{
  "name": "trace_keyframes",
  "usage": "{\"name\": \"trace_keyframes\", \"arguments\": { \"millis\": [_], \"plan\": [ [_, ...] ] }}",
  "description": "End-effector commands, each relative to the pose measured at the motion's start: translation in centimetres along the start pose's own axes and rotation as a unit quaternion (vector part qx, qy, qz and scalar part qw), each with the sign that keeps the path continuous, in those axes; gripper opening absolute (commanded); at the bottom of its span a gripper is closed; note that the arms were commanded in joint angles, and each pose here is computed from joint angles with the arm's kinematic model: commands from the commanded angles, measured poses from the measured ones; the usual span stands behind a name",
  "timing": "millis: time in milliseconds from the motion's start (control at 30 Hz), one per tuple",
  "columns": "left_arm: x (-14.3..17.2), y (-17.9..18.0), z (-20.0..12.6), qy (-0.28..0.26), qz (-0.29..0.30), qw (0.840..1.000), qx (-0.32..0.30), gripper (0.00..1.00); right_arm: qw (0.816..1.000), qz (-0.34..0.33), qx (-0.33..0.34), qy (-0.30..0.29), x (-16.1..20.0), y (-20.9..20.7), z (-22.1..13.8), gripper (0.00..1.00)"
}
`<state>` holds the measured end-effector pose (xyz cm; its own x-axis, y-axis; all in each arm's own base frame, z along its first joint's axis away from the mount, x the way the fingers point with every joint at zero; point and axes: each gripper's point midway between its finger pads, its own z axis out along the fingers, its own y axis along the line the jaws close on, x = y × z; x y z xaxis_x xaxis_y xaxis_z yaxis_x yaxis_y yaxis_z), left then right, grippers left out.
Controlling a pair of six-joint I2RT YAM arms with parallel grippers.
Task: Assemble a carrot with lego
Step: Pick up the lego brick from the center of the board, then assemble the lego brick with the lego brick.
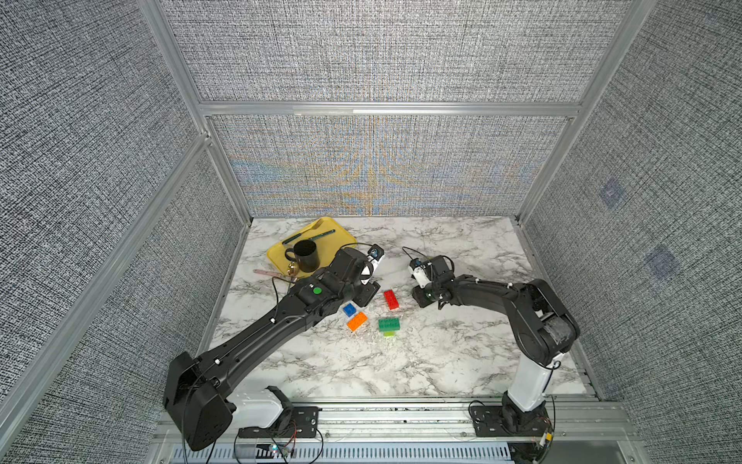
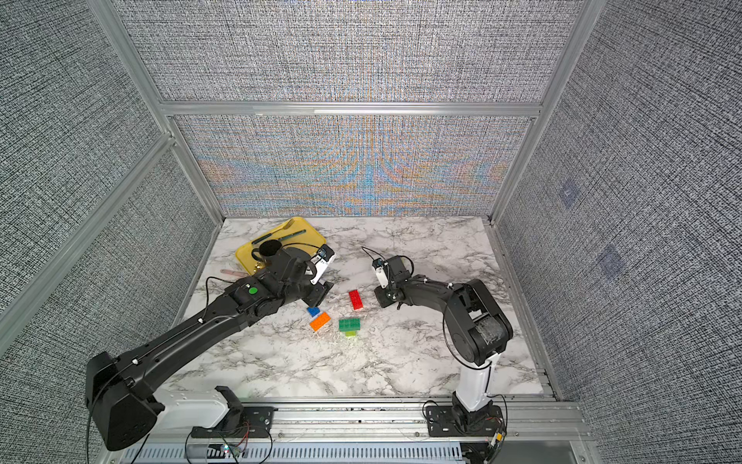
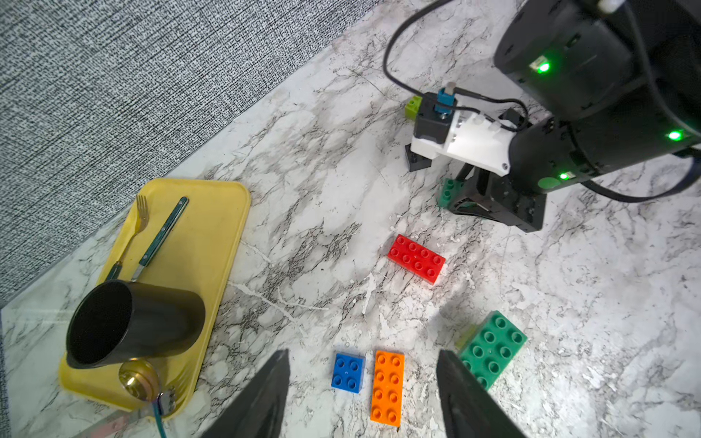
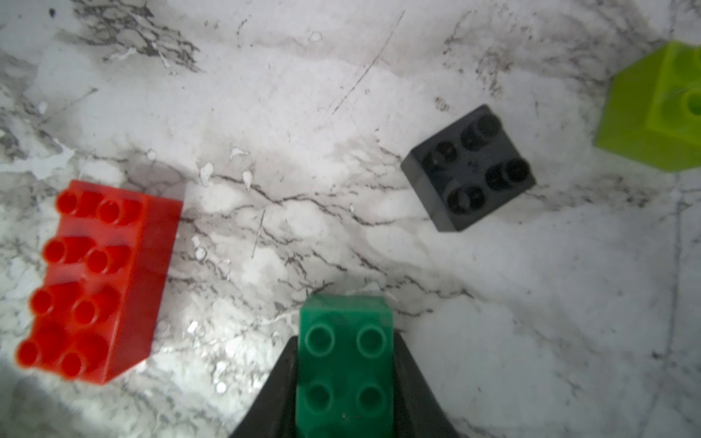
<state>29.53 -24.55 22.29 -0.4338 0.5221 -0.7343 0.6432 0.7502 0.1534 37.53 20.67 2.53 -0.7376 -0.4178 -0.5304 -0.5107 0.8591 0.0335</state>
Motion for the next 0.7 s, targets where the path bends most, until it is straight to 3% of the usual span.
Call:
{"name": "trace_keyframes", "arguments": {
  "millis": [0,133,300,467,667],
  "plan": [
    [0.2,1.4,-0.5,-0.004,-0.036,0.999,-0.024,0.65,0.999,-0.032,-0.006,-0.009,-0.2,0.4,-2.0,0.3],
    [1.5,3.6,-1.5,-0.004,-0.092,0.995,-0.049,0.65,0.989,-0.116,-0.069,-0.067,-1.7,4.1,-6.3,0.27],
    [3.1,6.4,-3.6,-0.019,-0.174,0.981,-0.087,0.65,0.947,-0.26,-0.166,-0.092,-1.2,11.2,-10.2,0.27],
    [4.2,8.7,-5.7,-0.034,-0.214,0.968,-0.126,0.69,0.897,-0.377,-0.213,-0.088,0.0,15.4,-11.4,0.27],
    [4.7,10.0,-7.3,-0.054,-0.228,0.961,-0.149,0.7,0.864,-0.445,-0.226,-0.064,0.3,17.2,-10.1,0.27]
  ]
}}
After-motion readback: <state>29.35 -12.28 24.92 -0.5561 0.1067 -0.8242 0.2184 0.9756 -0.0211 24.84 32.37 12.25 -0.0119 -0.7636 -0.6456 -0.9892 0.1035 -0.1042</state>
